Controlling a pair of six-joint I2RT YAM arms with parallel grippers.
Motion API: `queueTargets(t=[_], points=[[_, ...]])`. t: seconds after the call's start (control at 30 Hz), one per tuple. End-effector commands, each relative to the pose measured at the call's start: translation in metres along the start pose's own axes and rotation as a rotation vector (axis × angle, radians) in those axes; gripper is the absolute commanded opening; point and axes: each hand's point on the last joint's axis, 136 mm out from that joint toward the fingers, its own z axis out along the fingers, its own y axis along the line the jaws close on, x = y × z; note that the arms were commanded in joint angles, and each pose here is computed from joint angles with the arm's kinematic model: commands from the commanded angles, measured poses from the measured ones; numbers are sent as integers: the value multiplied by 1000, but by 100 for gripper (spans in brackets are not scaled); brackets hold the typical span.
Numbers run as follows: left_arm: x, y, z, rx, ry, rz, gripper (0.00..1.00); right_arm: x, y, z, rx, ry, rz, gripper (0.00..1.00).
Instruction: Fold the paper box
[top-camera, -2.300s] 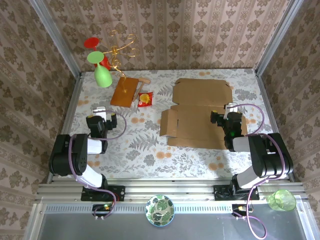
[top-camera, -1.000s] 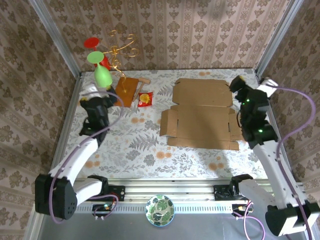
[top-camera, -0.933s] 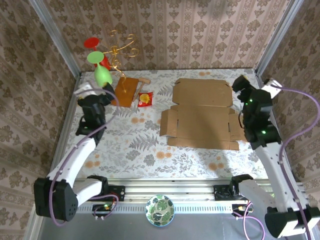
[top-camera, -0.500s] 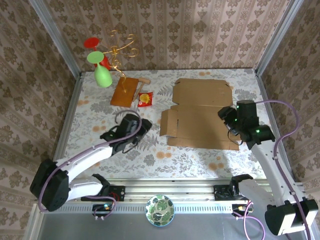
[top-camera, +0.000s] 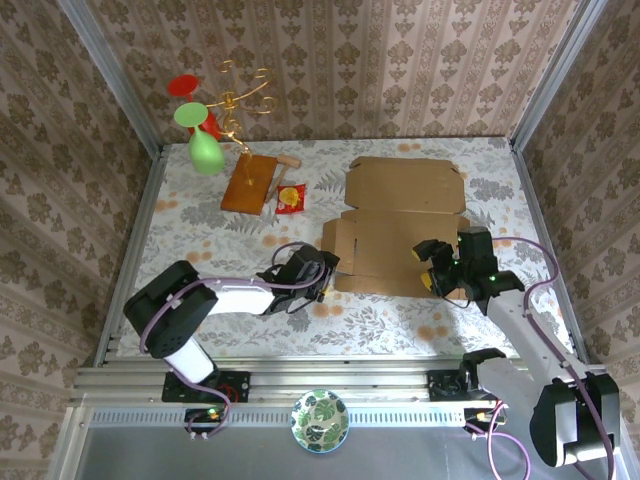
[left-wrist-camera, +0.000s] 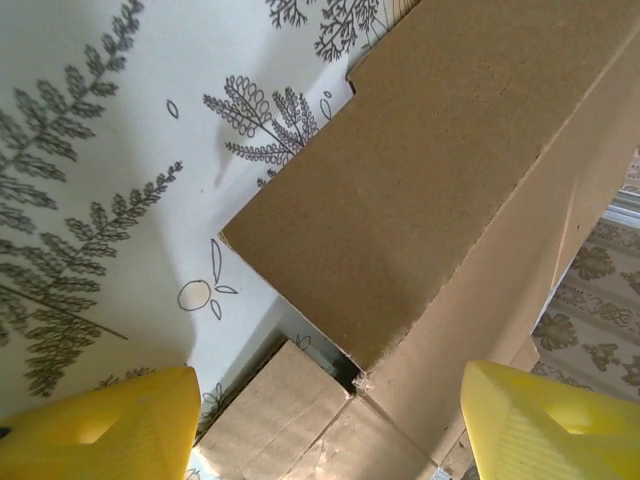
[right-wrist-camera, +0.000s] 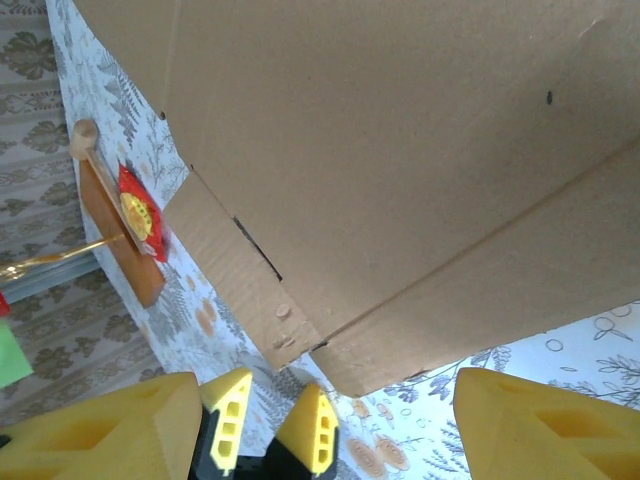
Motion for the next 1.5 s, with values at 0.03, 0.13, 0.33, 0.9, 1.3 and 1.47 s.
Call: queueTargets(t=[0.03,0.13,0.33,0.9,1.3,1.47], points=[[-10,-26,6,104,-73,-53,66,6,5,0,-56,33,45,69],[-16,-29,14,126,-96,-51,61,7,4,-2,-57,33,45,68],[-13,-25,28,131,-75,-38,35,9,-6,-3,-47,33,74,67],[0,-75,4,90,1,-65,0,22,-46,15,-44,4,172,81],[6,-85,3,96,60,-95,0,-3,-17,43,-134,-78,125,72],[5,-89,0,92,74,-92,0,-7,-10,46,-143,-94,113,54]])
